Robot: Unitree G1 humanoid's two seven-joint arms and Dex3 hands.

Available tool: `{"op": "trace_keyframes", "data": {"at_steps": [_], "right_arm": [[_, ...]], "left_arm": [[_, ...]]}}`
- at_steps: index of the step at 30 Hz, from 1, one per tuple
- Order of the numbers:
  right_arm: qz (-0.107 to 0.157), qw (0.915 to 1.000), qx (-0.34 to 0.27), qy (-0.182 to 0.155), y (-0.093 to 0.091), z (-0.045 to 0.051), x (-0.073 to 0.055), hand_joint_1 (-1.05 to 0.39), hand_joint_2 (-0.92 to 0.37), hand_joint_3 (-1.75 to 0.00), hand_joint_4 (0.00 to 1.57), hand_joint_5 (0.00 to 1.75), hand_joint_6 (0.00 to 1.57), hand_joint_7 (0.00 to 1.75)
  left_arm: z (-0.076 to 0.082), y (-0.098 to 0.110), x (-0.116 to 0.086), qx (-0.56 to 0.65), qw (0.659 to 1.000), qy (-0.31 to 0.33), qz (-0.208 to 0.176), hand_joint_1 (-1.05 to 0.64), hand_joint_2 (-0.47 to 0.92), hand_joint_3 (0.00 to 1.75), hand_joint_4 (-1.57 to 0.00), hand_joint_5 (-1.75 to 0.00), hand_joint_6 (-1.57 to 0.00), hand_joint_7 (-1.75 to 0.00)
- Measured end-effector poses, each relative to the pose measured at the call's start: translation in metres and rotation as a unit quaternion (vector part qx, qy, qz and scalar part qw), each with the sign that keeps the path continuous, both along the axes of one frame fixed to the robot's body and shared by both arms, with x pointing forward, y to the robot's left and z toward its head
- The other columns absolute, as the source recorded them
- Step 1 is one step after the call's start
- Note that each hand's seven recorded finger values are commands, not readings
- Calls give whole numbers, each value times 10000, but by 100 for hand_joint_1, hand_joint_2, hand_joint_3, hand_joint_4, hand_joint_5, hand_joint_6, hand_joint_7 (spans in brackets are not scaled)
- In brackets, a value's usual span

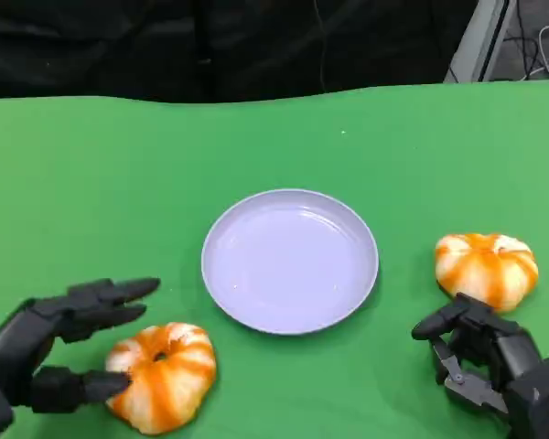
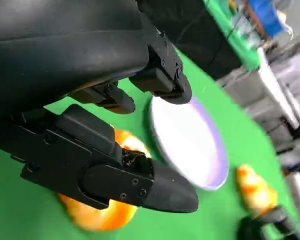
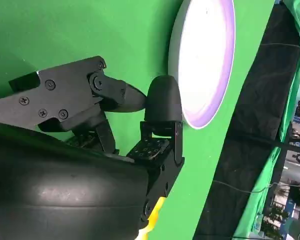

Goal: Grasp the bread from the table and place it into the plate.

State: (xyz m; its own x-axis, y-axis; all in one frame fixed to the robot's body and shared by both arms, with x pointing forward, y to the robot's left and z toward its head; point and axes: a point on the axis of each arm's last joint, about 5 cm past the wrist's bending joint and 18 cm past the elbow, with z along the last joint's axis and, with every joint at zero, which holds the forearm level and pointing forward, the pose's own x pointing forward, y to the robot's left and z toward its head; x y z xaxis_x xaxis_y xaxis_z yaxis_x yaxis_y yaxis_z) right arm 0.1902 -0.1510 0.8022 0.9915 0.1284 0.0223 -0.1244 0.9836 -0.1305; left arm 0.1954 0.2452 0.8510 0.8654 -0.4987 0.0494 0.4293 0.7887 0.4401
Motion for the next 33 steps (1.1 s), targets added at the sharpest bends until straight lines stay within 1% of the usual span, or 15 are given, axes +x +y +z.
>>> {"op": "trace_keyframes", "data": {"at_steps": [3, 8, 12, 17, 26, 30, 33], "right_arm": [[3, 10000, 0, -4, 4, 1, 1, -19, -81, -72, 75, 175, 70, 136], [-1, 10000, 4, -3, 3, 2, 1, -18, -81, -71, 74, 175, 70, 136], [-4, 10000, 3, 6, 2, 1, 2, -18, -81, -71, 74, 175, 71, 136], [-1, 10000, 3, 8, 3, 1, 2, -17, -82, -71, 74, 175, 70, 136], [-19, 10000, 0, 5, 4, 1, 2, -18, -82, -70, 74, 175, 71, 136], [-14, 10000, -6, 4, 7, 1, 2, -19, -82, -70, 75, 175, 71, 136], [-12, 10000, -18, -1, 9, 1, 2, -20, -82, -70, 75, 175, 70, 135]], "left_arm": [[82, 6, 0, 706, 9972, -145, -186, -105, 92, 22, -50, 0, -45, 0], [231, -7, -33, 1733, 9840, -214, -360, -105, 92, 29, -49, 0, -41, 0], [316, -76, -61, 2321, 9712, -261, -482, -105, 92, 31, -47, 0, -39, 0], [430, -224, -89, 3005, 9517, -242, -591, -105, 92, 31, -45, 0, -39, 0], [536, -363, -134, 3272, 9430, -175, -586, -105, 92, 31, -45, 0, -36, 0], [512, -414, -136, 3326, 9410, -50, -624, -105, 92, 31, -46, -1, -35, 0], [456, -431, -130, 3372, 9391, 41, -663, -105, 92, 31, -47, -1, -35, 0]]}}
